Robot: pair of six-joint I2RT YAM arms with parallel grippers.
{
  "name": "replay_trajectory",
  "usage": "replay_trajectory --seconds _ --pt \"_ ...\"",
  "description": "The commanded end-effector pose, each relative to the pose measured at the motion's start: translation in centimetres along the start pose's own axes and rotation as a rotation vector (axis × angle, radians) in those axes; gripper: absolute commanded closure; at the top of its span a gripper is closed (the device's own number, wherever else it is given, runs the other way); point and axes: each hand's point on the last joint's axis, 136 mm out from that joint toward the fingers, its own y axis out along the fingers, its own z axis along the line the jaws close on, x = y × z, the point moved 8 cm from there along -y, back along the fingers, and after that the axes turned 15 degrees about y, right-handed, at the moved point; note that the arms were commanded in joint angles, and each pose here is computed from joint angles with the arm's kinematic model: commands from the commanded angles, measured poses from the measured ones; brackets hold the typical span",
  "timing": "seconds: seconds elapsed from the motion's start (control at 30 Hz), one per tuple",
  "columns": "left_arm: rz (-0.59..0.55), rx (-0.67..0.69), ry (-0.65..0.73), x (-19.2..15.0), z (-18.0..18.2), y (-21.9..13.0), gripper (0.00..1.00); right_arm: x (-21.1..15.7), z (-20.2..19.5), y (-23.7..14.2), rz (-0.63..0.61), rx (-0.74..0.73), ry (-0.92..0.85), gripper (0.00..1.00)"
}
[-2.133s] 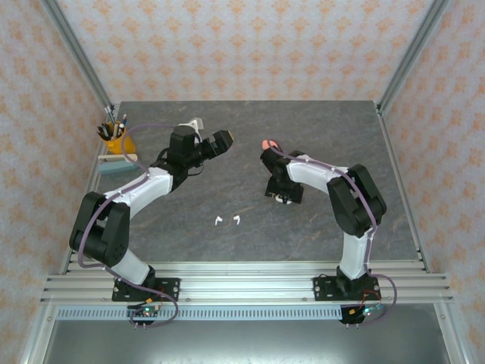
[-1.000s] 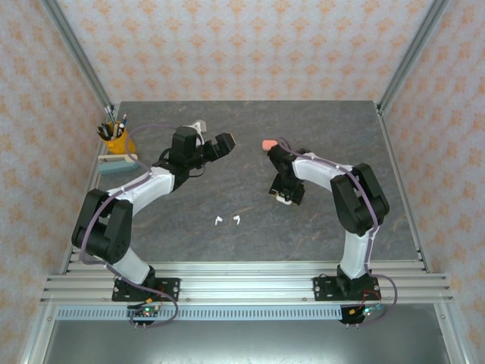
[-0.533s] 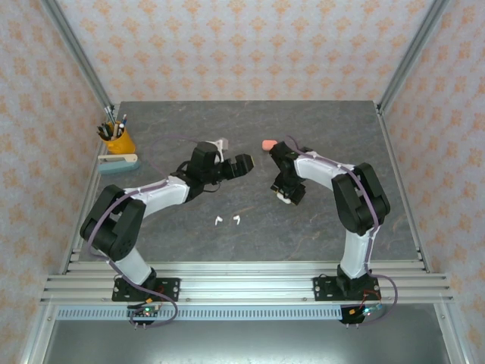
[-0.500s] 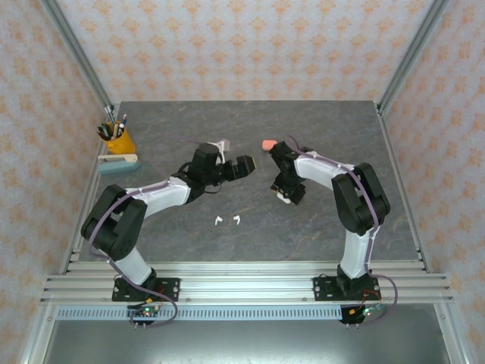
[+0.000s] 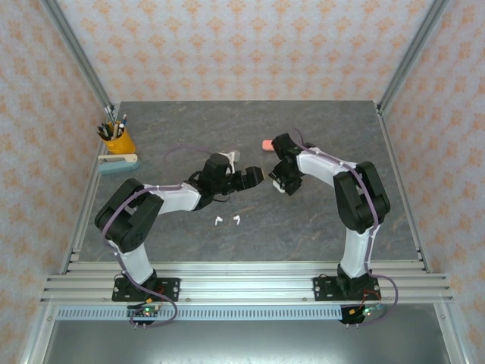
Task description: Insert the wireless bluetooth earbuds into the charging case
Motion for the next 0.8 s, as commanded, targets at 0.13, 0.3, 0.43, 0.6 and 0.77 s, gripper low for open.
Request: replay_trajectory --seconds 0.13,0.3,0.43,0.6,0.77 --pt "-0.008 -0.071 0.006 0.1 -1.0 1.9 0.10 0.9 1.0 -0.4 0.000 0.038 0.047 0.45" --pt "0.002 -0.098 0.006 -0.3 -1.3 3.1 0.18 1.1 1.2 -0.6 0.011 0.054 0.061 0.45" --pt "0.012 -0.108 0.006 -0.9 -1.2 4.2 0.22 1.1 1.4 -0.6 0.017 0.063 0.068 0.45" --pt "0.001 -0.127 0.000 -1.3 -1.3 5.3 0.26 1.0 1.6 -0.7 0.028 0.075 0.081 0.45" --pt "-0.011 -0.140 -0.003 -1.5 -1.3 6.2 0.28 1.1 1.8 -0.8 0.034 0.087 0.091 0.45"
